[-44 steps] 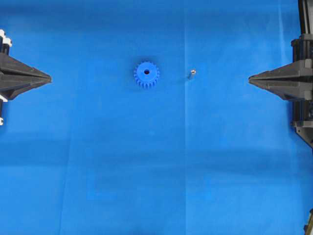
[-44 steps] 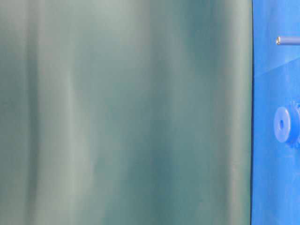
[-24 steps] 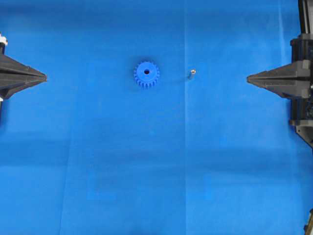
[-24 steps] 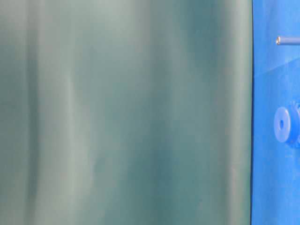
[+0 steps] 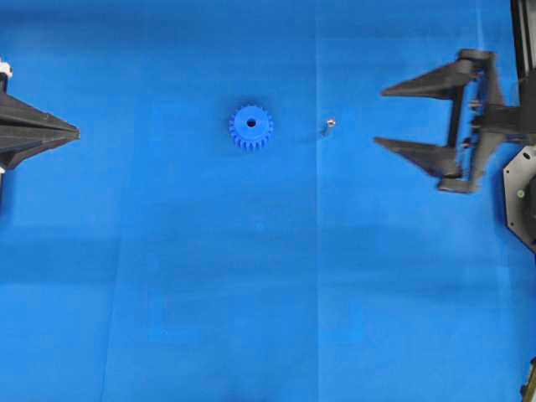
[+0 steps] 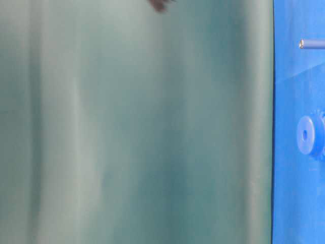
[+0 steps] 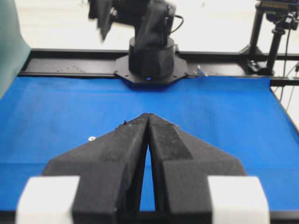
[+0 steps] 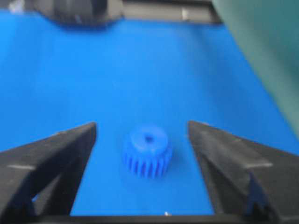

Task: Insert the shaft placed at a random location into the center hole of the small gear at another random location.
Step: 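Move the open right gripper left toward the upright silver shaft, then close the right gripper on the silver shaft and lift it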

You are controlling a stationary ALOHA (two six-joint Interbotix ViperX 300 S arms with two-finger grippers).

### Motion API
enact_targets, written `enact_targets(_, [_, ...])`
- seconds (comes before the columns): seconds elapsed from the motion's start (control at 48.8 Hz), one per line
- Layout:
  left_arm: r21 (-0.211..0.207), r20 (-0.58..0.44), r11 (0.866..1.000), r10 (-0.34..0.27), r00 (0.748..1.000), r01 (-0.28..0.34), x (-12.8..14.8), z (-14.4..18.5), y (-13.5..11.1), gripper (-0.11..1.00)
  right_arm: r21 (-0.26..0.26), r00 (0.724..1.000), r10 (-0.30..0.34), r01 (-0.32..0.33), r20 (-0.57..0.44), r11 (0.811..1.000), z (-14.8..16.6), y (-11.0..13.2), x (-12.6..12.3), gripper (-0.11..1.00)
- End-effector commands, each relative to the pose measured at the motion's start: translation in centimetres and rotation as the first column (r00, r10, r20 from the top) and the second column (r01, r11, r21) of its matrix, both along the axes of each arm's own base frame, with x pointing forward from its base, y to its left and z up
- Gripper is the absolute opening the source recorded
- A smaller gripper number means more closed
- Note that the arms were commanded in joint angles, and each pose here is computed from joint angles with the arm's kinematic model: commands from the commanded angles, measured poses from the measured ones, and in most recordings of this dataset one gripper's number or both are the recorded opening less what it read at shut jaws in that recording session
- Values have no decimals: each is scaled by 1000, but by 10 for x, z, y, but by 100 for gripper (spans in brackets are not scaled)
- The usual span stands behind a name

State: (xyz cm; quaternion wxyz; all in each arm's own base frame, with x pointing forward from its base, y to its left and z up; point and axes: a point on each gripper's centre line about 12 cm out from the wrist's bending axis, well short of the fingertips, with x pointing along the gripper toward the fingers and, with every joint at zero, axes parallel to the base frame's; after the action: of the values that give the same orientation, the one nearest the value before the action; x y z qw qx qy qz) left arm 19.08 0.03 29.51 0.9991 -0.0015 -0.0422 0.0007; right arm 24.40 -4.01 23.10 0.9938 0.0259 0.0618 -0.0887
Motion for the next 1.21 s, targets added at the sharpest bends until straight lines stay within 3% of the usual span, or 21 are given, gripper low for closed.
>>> enact_targets(0.0, [0,9,1000,0,1000,0,1,3,0,0,8,1000,-25,25,-3,1000,-10,-7,11,87])
enact_targets(0.143, [0,8,1000,1,1000,-1,1,2,0,0,33,996,-76,78,-55,996,-37,-19,22,77])
enact_targets(0.614, [0,3,1000,15,1000,-15,0,0,3,0,75,968,-182,197,-174,978,-105,-39,42,77])
enact_targets(1.003, [-2,-15,1000,16,1000,-16,0,-4,3,0,83,954,-186,210,-235,974,-128,-42,54,76])
enact_targets(1.188, [-2,-20,1000,16,1000,-16,0,-4,3,0,94,953,-188,215,-237,972,-129,-42,54,67])
